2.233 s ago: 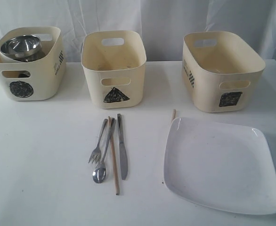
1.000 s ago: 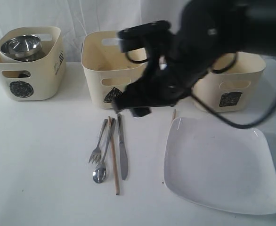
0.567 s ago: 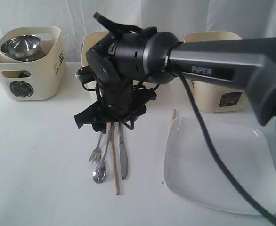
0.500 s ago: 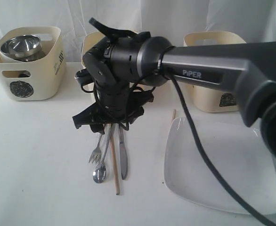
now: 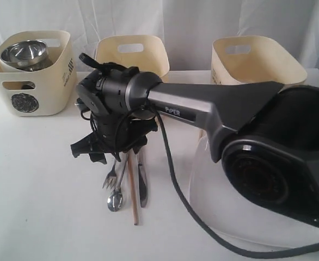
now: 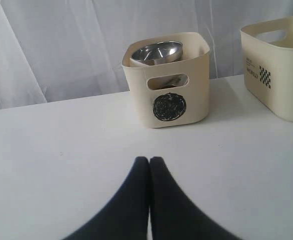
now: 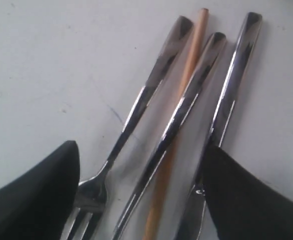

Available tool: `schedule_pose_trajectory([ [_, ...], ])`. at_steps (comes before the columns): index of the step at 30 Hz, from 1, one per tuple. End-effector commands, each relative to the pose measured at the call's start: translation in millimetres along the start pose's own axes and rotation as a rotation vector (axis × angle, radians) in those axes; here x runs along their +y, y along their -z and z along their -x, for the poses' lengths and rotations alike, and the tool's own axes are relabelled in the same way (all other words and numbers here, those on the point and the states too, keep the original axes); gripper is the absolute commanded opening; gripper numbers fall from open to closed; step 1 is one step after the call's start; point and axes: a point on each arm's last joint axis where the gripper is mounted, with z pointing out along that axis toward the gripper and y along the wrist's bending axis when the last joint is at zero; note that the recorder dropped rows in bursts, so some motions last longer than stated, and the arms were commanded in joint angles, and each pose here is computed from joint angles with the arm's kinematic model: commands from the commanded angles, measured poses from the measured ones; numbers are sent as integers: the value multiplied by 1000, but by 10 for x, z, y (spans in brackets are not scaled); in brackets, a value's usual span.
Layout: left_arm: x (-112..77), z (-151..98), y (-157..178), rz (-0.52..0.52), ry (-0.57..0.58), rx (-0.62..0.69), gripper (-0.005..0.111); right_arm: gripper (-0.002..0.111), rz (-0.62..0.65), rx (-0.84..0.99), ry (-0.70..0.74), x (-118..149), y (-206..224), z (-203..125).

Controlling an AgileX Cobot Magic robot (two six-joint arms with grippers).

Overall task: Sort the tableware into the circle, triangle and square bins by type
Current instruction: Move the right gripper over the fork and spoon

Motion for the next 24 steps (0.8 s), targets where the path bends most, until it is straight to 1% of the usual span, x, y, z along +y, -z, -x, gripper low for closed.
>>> schedule_pose_trajectory([
  [1, 1, 0, 3, 3, -2, -9, 0, 65, -13, 19, 4, 29, -118, -2],
  [5, 1, 0, 3, 3, -2, -9, 0, 65, 6, 38, -5, 82, -250, -14],
  [7, 1, 0, 3, 3, -2, -9, 0, 63, 18, 49, 8, 119, -286, -29],
  [19, 0, -5, 3, 1, -2, -3, 0, 10, 10, 95, 6, 136, -388, -95],
  [22, 0, -5, 3, 1, -2, -3, 0, 0, 8, 91, 6, 126, -390, -88],
  [24, 0, -5, 3, 1, -2, -3, 0, 0, 9, 91, 29, 126, -390, -87],
])
